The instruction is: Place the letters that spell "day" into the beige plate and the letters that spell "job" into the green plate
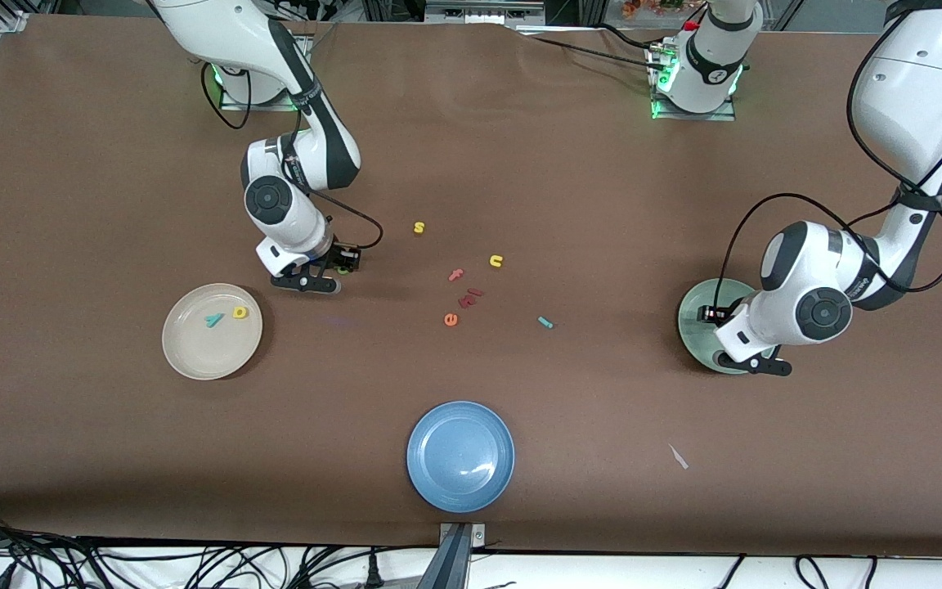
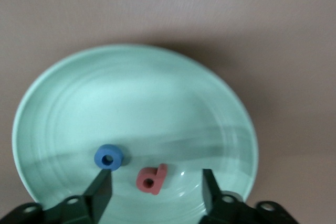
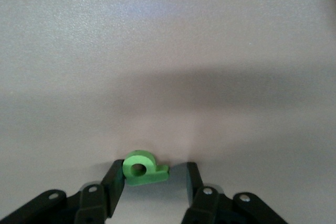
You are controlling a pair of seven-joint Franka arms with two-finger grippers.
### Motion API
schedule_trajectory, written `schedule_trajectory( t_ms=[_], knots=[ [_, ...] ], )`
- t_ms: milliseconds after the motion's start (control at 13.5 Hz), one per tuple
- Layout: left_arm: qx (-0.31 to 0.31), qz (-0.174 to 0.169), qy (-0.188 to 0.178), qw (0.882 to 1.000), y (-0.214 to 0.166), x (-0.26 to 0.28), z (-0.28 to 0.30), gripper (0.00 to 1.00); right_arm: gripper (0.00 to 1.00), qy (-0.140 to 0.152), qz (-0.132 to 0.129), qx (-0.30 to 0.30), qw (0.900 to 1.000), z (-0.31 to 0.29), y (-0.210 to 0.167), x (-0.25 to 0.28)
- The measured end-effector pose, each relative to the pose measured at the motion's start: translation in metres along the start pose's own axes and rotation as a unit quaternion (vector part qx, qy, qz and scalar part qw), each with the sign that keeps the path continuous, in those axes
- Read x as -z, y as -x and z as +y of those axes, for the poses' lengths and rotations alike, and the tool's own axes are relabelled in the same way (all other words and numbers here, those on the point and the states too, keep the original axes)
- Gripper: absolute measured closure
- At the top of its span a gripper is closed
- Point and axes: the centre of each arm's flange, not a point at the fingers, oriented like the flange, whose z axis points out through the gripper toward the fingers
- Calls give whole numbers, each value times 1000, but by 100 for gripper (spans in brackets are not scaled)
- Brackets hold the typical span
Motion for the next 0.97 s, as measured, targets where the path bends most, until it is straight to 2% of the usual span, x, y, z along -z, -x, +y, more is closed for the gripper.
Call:
schedule_trajectory(
  t_ms=[149, 446, 669, 743, 966],
  knots=[
    [23, 28, 30, 999, -10, 34, 32, 0, 47, 0, 0, 0, 1000, 0, 0, 0],
    [66, 56, 65, 994, -5, 81, 129, 0, 56, -1, 1, 0, 1000, -1, -1, 1],
    [109, 63, 62, 990, 6, 81, 209, 0, 59, -1, 2, 0, 1000, 0, -1, 2],
    [130, 63, 57, 988, 9, 74, 227, 0, 63, -1, 2, -1, 1000, 0, -2, 3],
    [181, 60, 46, 981, 3, 53, 254, 0, 63, -2, 3, 0, 1000, -1, -2, 3]
  ],
)
